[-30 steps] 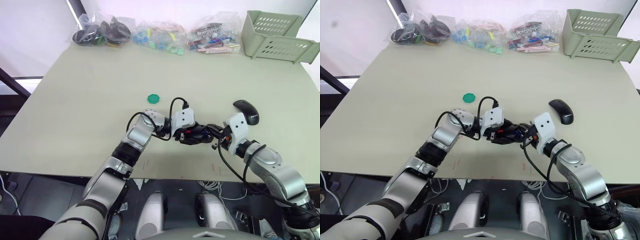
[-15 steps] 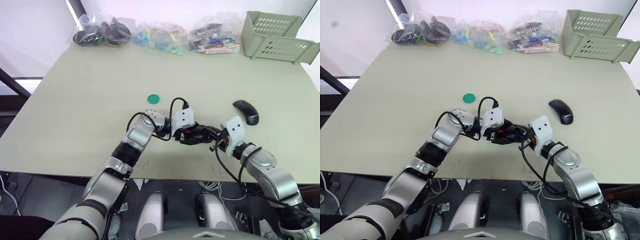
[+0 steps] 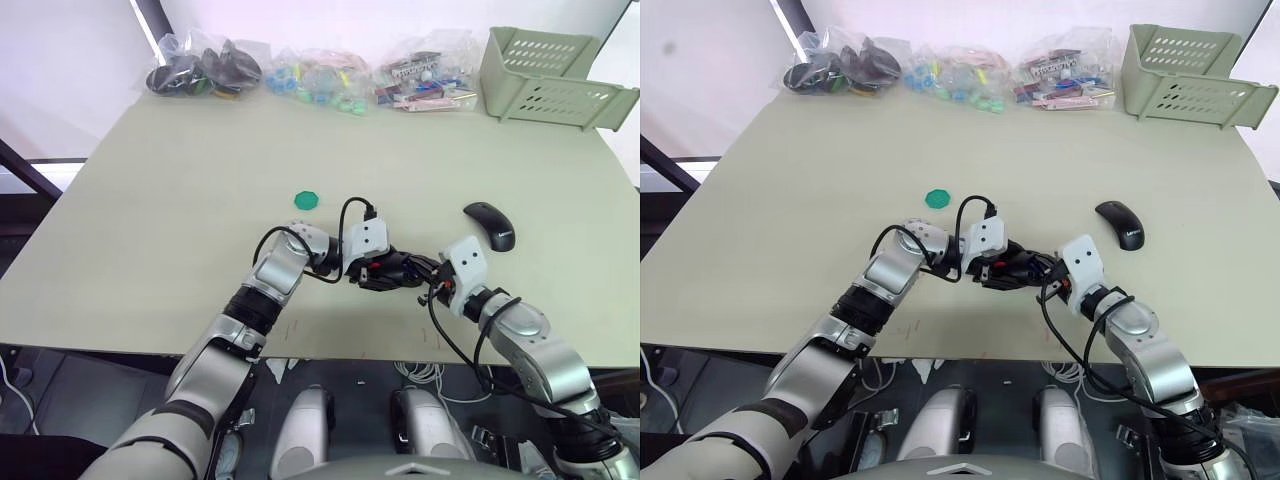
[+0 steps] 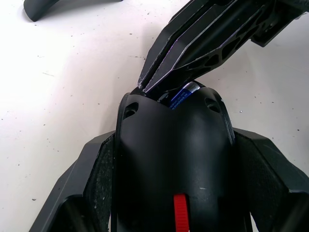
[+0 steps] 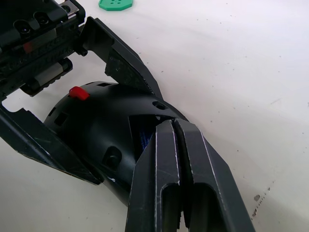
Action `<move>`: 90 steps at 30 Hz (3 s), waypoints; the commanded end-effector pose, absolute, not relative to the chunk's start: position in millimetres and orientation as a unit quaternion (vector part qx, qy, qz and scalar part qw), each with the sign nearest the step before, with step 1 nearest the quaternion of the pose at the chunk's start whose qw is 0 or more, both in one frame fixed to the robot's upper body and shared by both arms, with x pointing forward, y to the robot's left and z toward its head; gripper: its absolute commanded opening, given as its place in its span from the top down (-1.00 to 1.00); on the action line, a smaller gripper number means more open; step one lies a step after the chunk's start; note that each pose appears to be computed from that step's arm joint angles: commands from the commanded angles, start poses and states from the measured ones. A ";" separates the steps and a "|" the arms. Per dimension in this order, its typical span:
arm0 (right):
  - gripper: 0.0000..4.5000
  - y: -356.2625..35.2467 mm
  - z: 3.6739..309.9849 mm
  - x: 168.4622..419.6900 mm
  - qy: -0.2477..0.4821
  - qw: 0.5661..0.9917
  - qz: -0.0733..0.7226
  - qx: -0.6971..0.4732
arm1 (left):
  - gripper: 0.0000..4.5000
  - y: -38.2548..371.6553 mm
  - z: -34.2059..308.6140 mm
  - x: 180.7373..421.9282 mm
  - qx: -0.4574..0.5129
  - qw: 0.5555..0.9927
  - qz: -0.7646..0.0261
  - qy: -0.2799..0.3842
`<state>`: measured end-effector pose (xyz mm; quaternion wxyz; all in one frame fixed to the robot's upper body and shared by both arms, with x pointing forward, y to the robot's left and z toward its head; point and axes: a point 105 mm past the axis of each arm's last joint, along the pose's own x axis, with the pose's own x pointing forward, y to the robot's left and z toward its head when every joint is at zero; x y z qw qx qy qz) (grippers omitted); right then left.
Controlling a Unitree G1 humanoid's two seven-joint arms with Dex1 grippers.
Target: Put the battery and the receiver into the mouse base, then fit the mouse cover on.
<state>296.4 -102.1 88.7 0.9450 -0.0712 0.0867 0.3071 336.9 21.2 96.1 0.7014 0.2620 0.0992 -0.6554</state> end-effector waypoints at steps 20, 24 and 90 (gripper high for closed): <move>0.87 -133.1 143.3 252.5 0.039 0.921 0.384 -0.051 | -0.32 18.4 97.3 335.5 0.262 0.702 -0.655 0.094; 0.17 -155.5 152.9 234.8 0.053 0.921 0.380 -0.061 | -0.32 17.9 97.2 335.0 0.261 0.702 -0.656 0.093; -1.00 -255.3 137.4 367.3 0.257 0.954 0.152 -0.016 | -0.99 195.4 156.5 196.3 -0.029 0.834 -0.549 -0.048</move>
